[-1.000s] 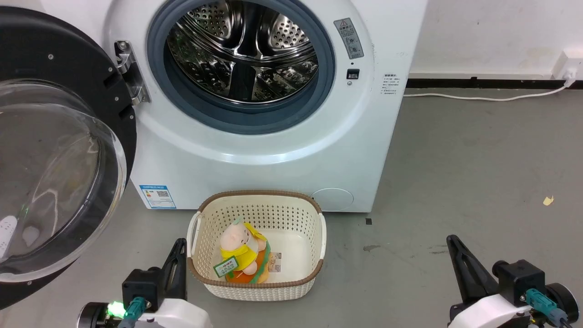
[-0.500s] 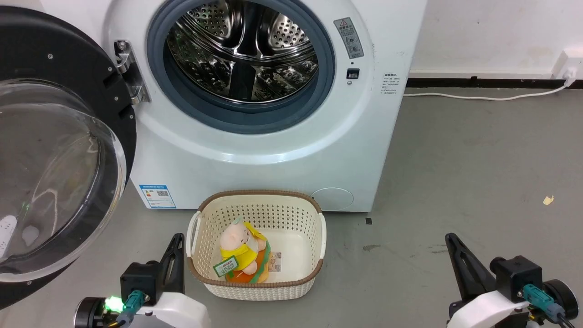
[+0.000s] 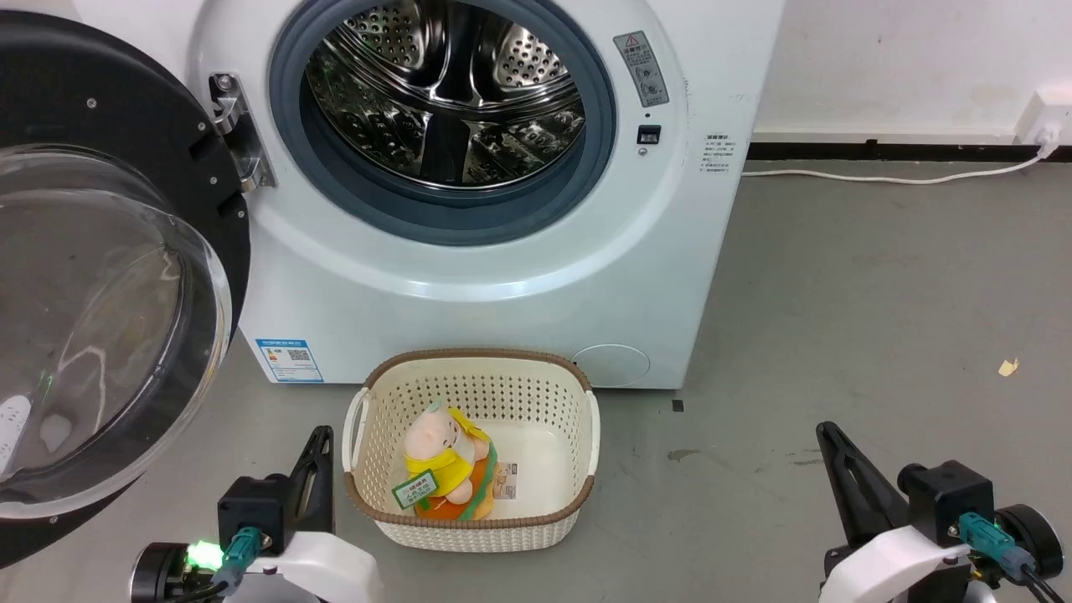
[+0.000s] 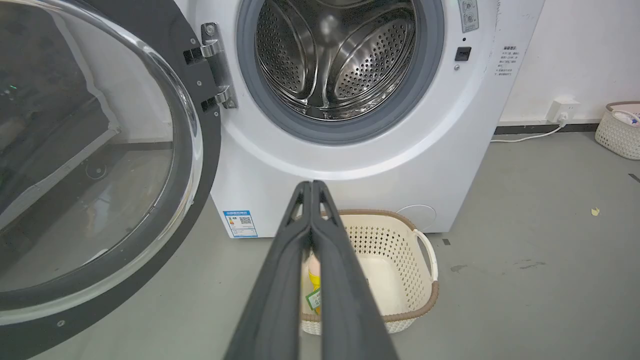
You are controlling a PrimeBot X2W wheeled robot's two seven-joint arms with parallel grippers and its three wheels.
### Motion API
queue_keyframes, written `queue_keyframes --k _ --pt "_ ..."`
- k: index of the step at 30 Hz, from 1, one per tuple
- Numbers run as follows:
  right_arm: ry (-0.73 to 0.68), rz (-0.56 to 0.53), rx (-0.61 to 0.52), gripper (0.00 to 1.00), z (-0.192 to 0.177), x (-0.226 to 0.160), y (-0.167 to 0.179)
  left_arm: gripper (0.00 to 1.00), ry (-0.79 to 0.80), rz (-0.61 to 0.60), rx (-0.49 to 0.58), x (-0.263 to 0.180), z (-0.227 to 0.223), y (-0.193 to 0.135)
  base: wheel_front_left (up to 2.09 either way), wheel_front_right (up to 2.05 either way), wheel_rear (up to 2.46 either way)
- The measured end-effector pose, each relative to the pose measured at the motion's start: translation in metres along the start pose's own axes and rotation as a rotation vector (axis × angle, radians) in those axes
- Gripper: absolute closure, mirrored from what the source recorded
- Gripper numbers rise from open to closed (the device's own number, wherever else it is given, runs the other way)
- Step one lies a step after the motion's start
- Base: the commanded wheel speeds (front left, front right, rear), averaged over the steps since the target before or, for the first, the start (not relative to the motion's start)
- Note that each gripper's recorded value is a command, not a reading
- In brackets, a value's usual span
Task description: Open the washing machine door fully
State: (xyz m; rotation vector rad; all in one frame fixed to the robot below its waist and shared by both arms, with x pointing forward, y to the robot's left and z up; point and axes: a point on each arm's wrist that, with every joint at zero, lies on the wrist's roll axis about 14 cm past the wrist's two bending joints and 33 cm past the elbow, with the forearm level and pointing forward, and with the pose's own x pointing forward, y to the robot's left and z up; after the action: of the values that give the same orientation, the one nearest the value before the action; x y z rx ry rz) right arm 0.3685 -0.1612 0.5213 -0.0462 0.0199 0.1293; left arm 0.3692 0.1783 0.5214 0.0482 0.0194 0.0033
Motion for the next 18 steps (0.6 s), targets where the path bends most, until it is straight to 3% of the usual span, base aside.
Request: queue_keyframes --k 18 --pt "-0.002 0.000 0.000 1.00 0.0006 0.0002 0.0000 1.00 0.000 0.002 0.000 0.0000 0.0002 0.0006 0.00 0.00 0.00"
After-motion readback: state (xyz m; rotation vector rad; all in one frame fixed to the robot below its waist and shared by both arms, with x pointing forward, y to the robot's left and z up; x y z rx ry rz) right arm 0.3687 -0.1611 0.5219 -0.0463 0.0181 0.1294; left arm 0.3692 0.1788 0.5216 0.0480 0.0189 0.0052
